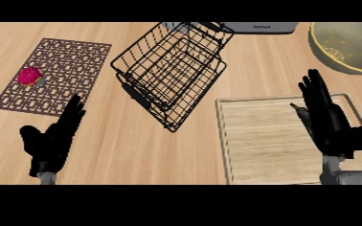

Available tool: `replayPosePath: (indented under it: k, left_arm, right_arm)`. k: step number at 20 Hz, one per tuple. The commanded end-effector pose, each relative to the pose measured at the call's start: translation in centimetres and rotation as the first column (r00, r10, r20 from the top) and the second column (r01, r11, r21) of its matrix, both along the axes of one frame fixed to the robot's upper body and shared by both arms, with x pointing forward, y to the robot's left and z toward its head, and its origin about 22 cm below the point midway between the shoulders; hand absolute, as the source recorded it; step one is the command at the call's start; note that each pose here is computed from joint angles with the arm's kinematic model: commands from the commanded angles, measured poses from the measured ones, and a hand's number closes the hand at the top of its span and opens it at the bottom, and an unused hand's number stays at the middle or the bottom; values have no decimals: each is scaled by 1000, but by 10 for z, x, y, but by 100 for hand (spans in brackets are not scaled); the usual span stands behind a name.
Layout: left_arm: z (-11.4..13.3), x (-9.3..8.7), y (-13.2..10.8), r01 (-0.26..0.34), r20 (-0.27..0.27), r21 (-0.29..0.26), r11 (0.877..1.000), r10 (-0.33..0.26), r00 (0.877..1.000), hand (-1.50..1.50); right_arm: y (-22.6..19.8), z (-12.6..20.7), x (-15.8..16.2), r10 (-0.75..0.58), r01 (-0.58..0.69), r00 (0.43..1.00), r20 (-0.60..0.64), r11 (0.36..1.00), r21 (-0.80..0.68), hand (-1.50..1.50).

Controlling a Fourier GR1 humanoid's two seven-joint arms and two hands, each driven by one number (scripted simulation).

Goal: Pick the eggplant from the tray and place it in the tiered basket

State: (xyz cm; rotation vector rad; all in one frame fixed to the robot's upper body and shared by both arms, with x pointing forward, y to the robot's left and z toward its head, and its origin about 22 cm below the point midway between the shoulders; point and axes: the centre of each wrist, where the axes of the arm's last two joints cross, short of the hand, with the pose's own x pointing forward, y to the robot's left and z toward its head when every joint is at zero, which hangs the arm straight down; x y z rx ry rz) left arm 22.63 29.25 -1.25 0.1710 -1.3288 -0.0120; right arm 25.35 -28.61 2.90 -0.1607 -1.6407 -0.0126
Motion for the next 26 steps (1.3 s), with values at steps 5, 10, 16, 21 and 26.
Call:
replayPosePath:
  k: [5, 10, 16, 21, 26]
  left_arm:
    - [51, 34, 9, 60, 123, 25, 998, -63, 990, 0]
    - [29, 16, -13, 117, 85, -8, 993, -116, 990, 0]
    - [47, 39, -4, 119, 106, -18, 993, -116, 988, 0]
    - [49, 32, 1, 125, 75, -12, 992, -124, 989, 0]
    - [47, 32, -4, 131, 75, -9, 991, -130, 989, 0]
  right_arm:
    - [20, 51, 20, 508, -512, 855, 101, 859, 17, 150]
    - [-39, 13, 12, -100, 55, 962, -255, 983, -177, -150]
    - [-36, 38, 22, 31, -72, 993, -111, 916, -394, -150]
    - [-67, 124, 30, -9, -165, 974, -226, 655, -737, -150]
    - [-73, 154, 28, 13, -497, 844, -537, 398, -771, -150]
